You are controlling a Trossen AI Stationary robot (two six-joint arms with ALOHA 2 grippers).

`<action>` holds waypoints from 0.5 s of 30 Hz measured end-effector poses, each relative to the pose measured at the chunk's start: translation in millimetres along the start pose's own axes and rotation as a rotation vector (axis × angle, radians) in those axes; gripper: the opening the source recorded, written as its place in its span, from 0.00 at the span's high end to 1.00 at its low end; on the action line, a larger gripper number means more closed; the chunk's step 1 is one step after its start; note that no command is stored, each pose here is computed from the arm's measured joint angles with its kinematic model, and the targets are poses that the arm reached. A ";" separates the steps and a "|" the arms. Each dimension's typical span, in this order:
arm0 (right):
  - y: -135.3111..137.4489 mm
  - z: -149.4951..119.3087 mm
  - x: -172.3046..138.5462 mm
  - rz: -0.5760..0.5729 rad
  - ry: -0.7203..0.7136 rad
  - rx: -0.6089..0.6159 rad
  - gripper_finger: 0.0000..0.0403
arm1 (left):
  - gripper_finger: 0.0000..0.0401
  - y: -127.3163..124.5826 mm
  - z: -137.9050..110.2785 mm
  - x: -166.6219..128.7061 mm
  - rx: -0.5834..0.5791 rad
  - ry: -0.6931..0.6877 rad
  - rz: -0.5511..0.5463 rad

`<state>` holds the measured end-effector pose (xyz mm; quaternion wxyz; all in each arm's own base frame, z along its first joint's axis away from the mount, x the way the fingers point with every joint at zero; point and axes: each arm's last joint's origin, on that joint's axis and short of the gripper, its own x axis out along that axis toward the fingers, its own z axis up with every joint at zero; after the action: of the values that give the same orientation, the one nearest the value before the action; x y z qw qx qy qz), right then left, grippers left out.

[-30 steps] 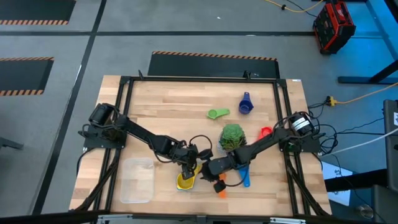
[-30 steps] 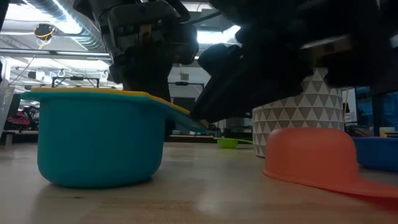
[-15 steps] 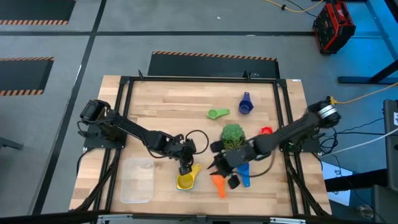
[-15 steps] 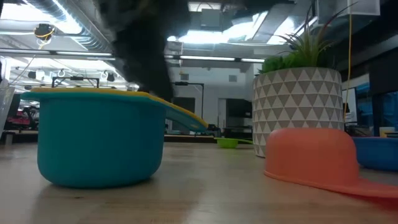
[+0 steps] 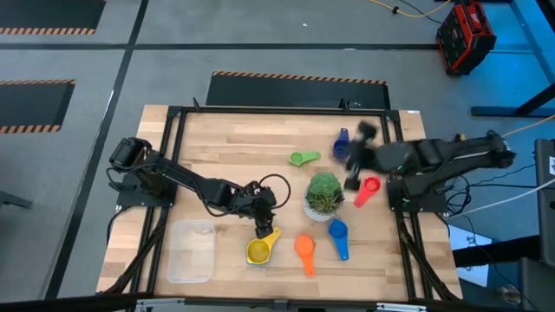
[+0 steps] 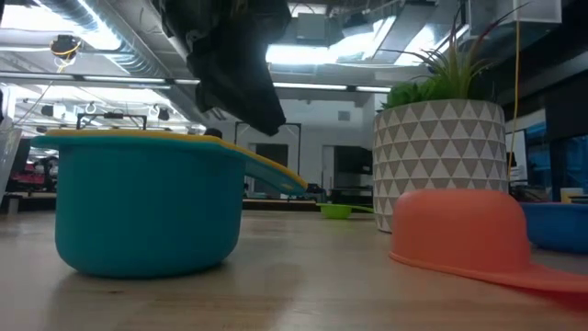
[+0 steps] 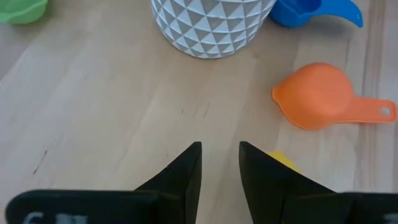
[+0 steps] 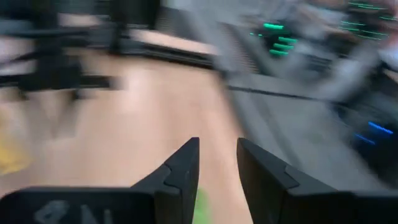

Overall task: Nest measuring cups in basket
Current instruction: Stack the dark blue measuring cup on top of the yellow measuring cup

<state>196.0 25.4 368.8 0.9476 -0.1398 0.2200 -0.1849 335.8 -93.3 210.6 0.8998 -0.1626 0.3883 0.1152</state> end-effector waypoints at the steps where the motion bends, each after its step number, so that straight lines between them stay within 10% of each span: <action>1: -10.4 -2.7 -4.4 -0.075 0.014 0.027 0.72 | 0.75 0.2 0.2 0.1 -0.001 -0.002 0.002; 8: -64.7 -25.7 -19.5 -0.404 0.140 0.177 0.72 | 0.75 4.1 2.9 1.3 -0.011 -0.006 0.013; 15: -94.7 -48.4 -8.7 -0.407 0.315 0.311 0.72 | 0.75 7.3 5.0 2.3 -0.019 -0.007 0.019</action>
<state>138.6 -64.5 362.9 0.8551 -0.0038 0.3009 -0.4221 338.2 -84.5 210.7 0.8985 -0.1672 0.3853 0.1280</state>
